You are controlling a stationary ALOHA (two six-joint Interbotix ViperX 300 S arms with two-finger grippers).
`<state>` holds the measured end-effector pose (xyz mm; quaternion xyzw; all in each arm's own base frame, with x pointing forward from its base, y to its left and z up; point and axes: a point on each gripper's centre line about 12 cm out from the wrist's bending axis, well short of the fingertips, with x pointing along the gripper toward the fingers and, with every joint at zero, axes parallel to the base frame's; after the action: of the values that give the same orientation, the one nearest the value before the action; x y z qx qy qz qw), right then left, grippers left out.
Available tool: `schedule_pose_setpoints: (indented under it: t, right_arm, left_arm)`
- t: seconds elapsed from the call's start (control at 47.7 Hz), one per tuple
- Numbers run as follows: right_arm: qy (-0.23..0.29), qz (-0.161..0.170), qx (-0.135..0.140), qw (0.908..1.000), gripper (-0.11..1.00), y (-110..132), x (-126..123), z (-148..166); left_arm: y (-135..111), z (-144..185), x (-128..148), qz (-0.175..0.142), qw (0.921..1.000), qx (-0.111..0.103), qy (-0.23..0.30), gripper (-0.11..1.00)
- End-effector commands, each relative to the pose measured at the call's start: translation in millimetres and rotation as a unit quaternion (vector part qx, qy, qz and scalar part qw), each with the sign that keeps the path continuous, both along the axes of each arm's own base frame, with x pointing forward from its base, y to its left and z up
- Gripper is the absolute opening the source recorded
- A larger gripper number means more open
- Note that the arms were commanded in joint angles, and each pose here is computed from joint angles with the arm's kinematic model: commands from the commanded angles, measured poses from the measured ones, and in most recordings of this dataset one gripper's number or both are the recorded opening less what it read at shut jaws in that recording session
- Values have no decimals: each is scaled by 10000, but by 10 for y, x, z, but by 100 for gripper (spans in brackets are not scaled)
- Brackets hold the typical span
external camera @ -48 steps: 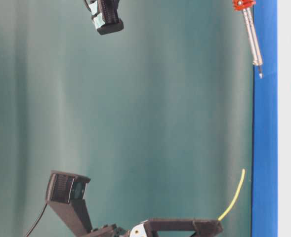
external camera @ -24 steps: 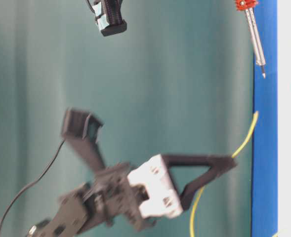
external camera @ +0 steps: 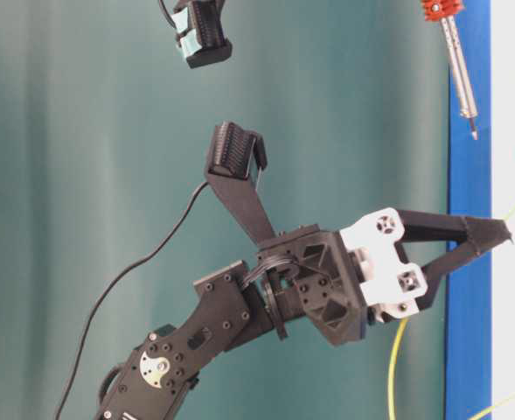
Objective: Touch the tip of the soldering iron to the tip of the solder at the mark.
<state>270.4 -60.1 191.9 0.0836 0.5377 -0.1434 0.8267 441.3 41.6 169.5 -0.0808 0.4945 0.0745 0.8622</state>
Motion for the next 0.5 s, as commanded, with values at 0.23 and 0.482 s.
schedule_pose_setpoints:
  t: [0.23,0.482]
  right_arm:
    - [-132,39,-37,9999,6,-9,91,41]
    - [-25,125,-22,9999,6,14,195,-26]
  left_arm:
    - [16,129,18,5,9999,26,-159,2]
    - [23,131,13,20,9999,22,-160,2]
